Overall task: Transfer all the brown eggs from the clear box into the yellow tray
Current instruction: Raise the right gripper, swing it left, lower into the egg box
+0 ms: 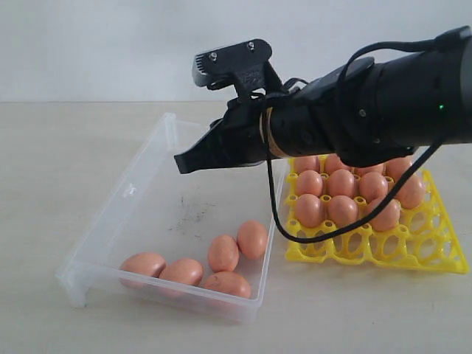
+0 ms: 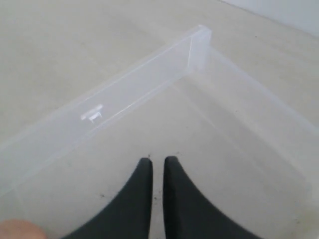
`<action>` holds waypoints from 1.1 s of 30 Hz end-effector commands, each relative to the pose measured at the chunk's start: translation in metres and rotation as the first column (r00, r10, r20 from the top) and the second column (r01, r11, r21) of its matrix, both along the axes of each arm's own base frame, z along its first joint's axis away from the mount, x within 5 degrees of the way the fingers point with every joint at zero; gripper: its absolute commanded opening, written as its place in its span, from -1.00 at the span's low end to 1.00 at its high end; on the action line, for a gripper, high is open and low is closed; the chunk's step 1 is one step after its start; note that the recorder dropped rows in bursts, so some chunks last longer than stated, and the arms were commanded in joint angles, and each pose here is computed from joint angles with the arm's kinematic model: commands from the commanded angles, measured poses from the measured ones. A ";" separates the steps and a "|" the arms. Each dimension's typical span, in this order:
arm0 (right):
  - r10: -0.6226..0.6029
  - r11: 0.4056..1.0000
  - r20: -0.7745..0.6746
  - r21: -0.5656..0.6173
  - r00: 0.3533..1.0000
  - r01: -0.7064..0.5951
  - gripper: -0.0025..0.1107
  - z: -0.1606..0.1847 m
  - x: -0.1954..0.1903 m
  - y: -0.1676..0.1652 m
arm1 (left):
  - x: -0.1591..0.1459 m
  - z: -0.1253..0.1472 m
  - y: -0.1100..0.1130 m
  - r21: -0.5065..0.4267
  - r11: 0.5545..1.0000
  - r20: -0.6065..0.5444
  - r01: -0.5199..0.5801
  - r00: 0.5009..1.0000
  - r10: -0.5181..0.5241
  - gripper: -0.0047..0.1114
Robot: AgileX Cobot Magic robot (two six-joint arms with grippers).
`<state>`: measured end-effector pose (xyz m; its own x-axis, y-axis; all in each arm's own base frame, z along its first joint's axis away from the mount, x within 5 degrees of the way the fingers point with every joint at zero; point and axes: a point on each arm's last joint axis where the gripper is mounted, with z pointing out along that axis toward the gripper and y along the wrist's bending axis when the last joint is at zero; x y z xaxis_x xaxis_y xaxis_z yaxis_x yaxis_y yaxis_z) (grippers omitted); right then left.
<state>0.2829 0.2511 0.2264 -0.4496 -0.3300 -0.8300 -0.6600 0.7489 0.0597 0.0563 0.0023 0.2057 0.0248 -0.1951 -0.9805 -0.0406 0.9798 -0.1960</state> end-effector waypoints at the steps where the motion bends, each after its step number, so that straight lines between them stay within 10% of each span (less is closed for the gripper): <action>1: -0.045 0.997 0.138 -0.058 0.989 0.053 -0.96 0.018 0.005 -0.010 | 0.000 0.001 0.000 -0.002 1.000 0.002 0.004 1.000 -0.004 -0.85; 5: -0.216 0.948 0.383 -0.138 0.898 0.287 -0.96 0.056 0.010 -0.040 | 0.000 0.001 0.000 -0.002 1.000 0.002 0.004 1.000 -0.004 -0.85; 7: -0.328 0.830 0.498 -0.254 0.803 0.497 -0.96 0.076 0.007 -0.071 | 0.000 0.001 0.000 -0.002 1.000 0.002 0.004 1.000 -0.004 -0.85; 9: -0.421 0.551 0.562 -0.465 0.712 0.693 -0.96 0.084 -0.003 -0.109 | 0.000 0.001 0.000 -0.002 1.000 0.002 0.004 1.000 -0.004 -0.85; 12: -0.449 0.379 0.475 -0.666 0.757 0.643 -0.96 0.075 -0.016 -0.124 | 0.000 0.001 0.000 -0.002 1.000 0.002 0.004 1.000 -0.004 -0.85; 15: -0.365 0.657 0.057 -0.691 0.929 0.301 -0.96 0.044 -0.029 -0.097 | 0.000 0.001 0.000 -0.002 1.000 0.002 0.004 1.000 -0.004 -0.85; 18: -0.203 0.916 -0.151 -0.378 0.967 0.133 -0.96 0.039 -0.032 -0.056 | 0.000 0.001 0.000 -0.002 1.000 0.002 0.004 1.000 -0.004 -0.85; 33: -0.055 0.967 -0.461 -0.244 0.886 -0.067 -0.89 -0.003 0.004 0.015 | 0.000 0.001 0.000 -0.002 1.000 0.002 0.004 1.000 -0.004 -0.85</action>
<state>0.2825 0.2603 0.2300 -0.7677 -0.4792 -0.4254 -0.5863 0.7932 0.1646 0.0563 0.0023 0.2057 0.0248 -0.1951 -0.9805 -0.0406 0.9798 -0.1960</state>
